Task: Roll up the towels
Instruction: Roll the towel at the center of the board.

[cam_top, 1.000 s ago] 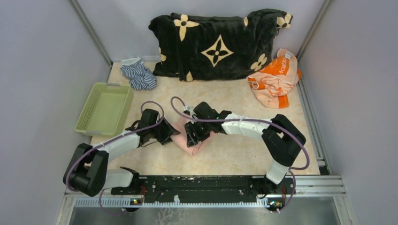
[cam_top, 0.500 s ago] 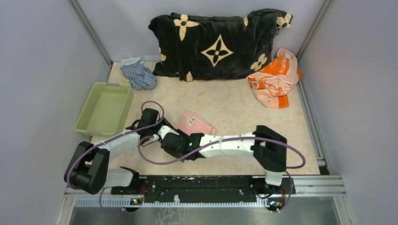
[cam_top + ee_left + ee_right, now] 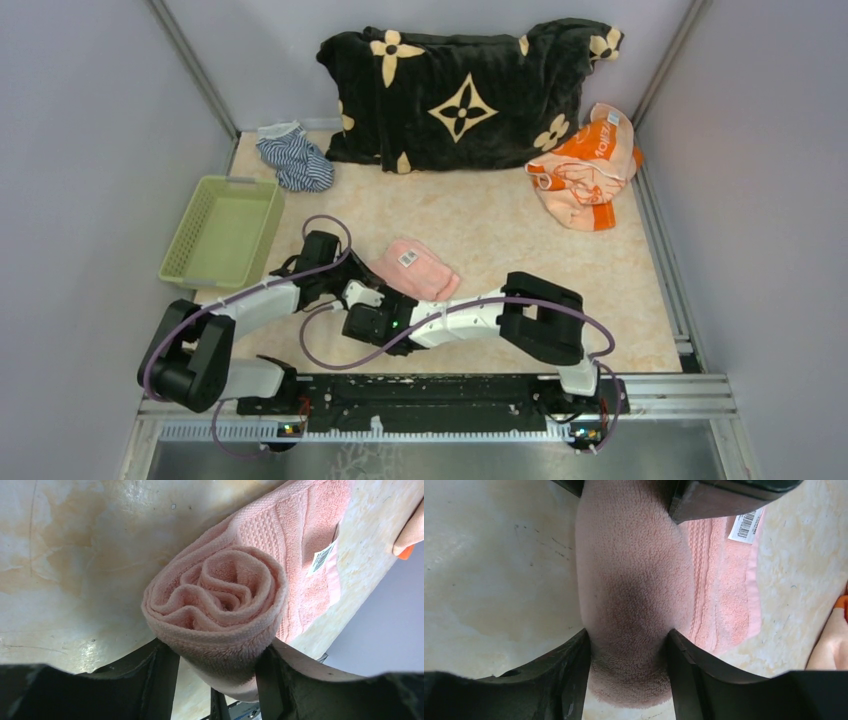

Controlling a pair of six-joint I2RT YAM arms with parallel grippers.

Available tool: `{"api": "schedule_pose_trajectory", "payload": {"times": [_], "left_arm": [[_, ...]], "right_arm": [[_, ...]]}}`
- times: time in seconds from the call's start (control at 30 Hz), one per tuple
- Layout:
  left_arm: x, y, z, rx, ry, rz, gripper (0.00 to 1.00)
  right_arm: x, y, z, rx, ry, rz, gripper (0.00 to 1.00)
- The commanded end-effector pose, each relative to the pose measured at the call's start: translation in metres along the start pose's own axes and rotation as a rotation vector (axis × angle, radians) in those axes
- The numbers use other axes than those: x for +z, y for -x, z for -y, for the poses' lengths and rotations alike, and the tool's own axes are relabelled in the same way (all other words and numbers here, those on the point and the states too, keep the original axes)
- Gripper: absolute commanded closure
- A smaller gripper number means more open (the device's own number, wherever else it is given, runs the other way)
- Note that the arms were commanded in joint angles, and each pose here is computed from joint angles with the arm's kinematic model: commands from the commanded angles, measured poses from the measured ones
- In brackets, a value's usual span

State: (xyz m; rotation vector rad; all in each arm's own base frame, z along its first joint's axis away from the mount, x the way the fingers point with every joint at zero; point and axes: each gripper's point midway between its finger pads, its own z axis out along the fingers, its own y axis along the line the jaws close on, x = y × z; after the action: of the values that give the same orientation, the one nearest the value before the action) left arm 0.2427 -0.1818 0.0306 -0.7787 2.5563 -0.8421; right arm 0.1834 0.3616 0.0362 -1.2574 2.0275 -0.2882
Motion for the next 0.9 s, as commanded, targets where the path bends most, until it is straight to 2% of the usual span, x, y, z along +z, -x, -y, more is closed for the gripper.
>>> {"api": "schedule_pose_trajectory", "payload": {"times": [0.0, 0.13, 0.27, 0.47, 0.6, 0.87], "left_arm": [[0.004, -0.011, -0.043, 0.026, 0.157, -0.025, 0.41], [0.0, -0.002, -0.035, 0.044, 0.151, 0.006, 0.37], [-0.011, 0.009, -0.02, 0.063, 0.119, 0.053, 0.3], [-0.036, 0.016, -0.003, 0.076, 0.083, 0.103, 0.21], [-0.049, 0.013, -0.001, 0.061, 0.07, 0.112, 0.19], [-0.051, -0.003, -0.002, -0.008, 0.023, 0.062, 0.19]], "right_arm": [[0.023, -0.066, -0.01, -0.046, 0.075, -0.191, 0.53], [0.017, -0.074, -0.017, -0.015, 0.183, -0.202, 0.82], [-0.002, -0.064, -0.031, 0.113, 0.409, -0.164, 1.0], [-0.027, -0.045, -0.051, 0.295, 0.795, -0.123, 1.0], [-0.032, -0.035, -0.052, 0.433, 1.017, -0.131, 1.0], [-0.021, -0.029, -0.036, 0.715, 1.306, -0.19, 1.0]]}}
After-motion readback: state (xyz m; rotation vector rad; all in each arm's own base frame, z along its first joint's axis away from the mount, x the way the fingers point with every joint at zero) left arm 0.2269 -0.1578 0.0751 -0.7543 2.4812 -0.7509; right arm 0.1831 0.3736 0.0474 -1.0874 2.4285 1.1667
